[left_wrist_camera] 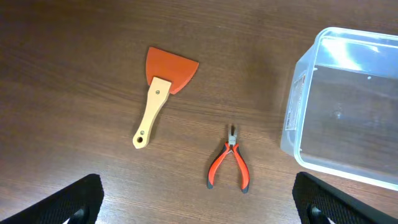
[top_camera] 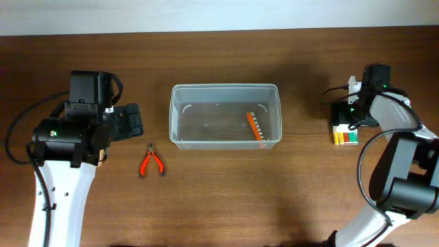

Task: Pack container
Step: 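Move the right gripper to the marker package and grasp its top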

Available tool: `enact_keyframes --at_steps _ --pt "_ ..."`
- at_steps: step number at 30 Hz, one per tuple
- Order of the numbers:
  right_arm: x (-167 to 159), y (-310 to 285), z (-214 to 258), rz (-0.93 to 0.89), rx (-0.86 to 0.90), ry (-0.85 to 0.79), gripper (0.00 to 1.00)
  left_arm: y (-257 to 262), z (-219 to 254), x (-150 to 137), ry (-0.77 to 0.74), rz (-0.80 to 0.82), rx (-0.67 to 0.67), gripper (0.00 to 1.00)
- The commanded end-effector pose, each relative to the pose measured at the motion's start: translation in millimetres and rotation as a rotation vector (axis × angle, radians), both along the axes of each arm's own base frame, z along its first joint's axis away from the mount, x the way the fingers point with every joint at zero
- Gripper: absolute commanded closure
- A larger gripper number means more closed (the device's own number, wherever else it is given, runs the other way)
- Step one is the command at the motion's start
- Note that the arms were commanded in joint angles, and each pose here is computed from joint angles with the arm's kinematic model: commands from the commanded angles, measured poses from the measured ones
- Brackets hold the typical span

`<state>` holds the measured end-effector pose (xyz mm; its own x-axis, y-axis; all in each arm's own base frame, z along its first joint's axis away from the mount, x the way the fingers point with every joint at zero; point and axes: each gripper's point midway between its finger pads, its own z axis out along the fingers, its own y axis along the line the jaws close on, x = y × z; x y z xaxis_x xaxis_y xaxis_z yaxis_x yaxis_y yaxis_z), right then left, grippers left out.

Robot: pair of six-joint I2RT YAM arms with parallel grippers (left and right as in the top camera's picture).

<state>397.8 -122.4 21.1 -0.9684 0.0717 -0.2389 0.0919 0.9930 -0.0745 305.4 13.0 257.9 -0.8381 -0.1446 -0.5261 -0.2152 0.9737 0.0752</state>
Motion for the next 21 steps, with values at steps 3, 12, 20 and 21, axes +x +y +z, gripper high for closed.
enact_keyframes --at_steps 3,12,20,21 --pt "-6.6 6.0 -22.3 -0.012 0.054 0.046 0.14 0.4 1.2 -0.9 -0.004 0.0 -0.003 0.01" --pt "-8.1 6.2 -22.8 -0.034 0.06 0.051 0.16 0.4 1.2 -0.9 -0.004 0.0 -0.003 0.01" --pt "-11.7 7.2 -23.4 -0.065 0.071 0.064 0.52 0.4 1.2 -0.9 -0.004 0.0 -0.003 0.01" --pt "-11.7 7.2 -23.3 -0.065 0.07 0.063 0.57 0.5 1.2 -0.9 -0.004 0.001 -0.003 0.01"
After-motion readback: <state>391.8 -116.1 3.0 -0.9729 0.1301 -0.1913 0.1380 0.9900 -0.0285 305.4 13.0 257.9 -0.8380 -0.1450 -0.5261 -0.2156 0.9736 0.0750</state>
